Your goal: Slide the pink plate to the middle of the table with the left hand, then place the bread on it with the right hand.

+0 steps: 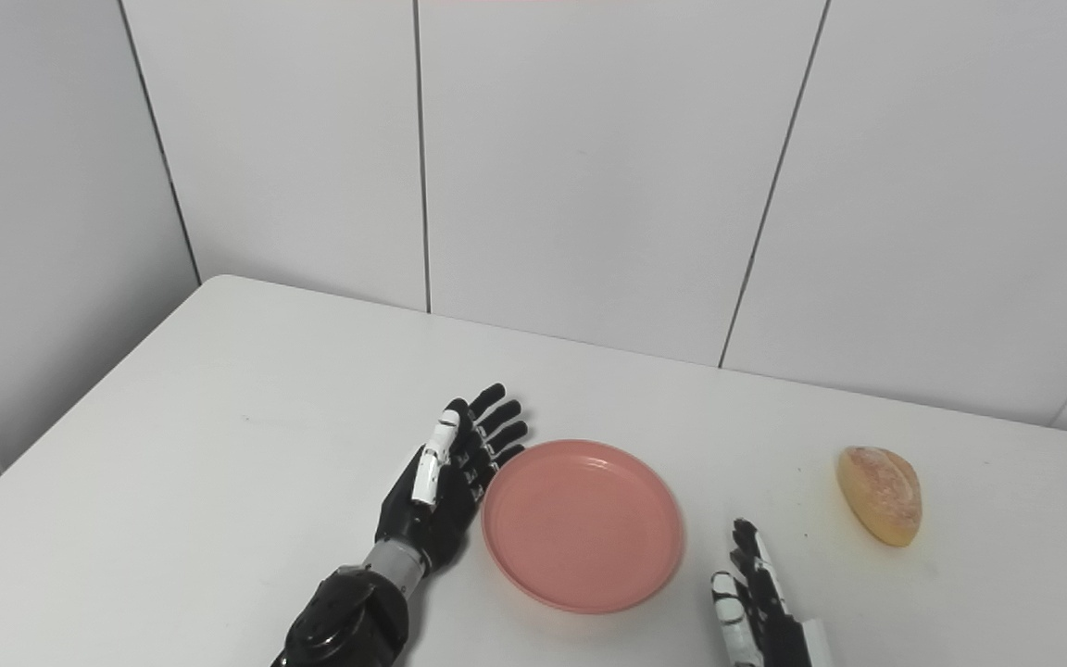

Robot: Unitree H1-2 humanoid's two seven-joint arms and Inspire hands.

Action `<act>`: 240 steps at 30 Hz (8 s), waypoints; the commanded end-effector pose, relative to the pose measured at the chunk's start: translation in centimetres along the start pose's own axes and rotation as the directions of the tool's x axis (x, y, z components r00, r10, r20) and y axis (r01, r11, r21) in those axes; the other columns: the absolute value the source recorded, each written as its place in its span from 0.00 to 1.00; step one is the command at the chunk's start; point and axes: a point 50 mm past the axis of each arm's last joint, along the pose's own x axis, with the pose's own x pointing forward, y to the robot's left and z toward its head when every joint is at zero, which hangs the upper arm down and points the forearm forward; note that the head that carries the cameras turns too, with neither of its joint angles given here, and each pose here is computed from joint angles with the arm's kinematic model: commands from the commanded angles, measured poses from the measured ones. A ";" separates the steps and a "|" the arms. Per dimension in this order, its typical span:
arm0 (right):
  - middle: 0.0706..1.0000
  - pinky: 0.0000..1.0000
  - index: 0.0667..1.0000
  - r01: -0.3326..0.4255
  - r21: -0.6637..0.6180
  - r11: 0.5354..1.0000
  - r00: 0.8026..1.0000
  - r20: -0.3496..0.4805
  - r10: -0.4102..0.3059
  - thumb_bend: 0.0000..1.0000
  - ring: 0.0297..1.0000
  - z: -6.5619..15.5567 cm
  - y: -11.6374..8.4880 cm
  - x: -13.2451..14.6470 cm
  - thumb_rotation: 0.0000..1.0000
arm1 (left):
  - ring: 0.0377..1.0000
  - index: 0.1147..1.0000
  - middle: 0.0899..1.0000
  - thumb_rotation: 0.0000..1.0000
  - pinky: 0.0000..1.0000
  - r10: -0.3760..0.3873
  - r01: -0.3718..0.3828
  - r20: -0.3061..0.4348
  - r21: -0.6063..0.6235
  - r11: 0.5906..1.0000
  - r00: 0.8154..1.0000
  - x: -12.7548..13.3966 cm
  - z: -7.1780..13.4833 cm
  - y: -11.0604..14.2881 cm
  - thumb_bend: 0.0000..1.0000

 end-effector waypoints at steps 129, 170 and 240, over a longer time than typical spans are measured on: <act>0.95 0.78 0.96 0.251 -0.749 0.613 0.901 -0.051 -0.432 0.86 0.91 8.8 -13.8 14.9 0.61 | 0.93 0.93 0.93 1.00 0.98 0.050 -0.050 -0.010 -0.085 0.995 0.999 -4.4 -0.6 5.9 0.30; 0.86 0.65 0.94 0.085 -0.784 0.615 0.900 -0.205 -0.384 0.89 0.78 7.5 -14.6 19.2 0.67 | 0.91 0.91 0.92 1.00 0.96 0.047 -0.048 -0.018 -0.077 0.996 0.999 -4.7 -0.2 6.0 0.31; 0.39 0.31 0.44 0.089 -0.760 0.644 0.902 -0.213 -0.375 0.50 0.36 7.9 -15.7 19.0 0.14 | 0.91 0.91 0.92 1.00 0.95 0.030 -0.031 -0.010 -0.078 0.996 0.999 -4.6 -0.5 5.5 0.34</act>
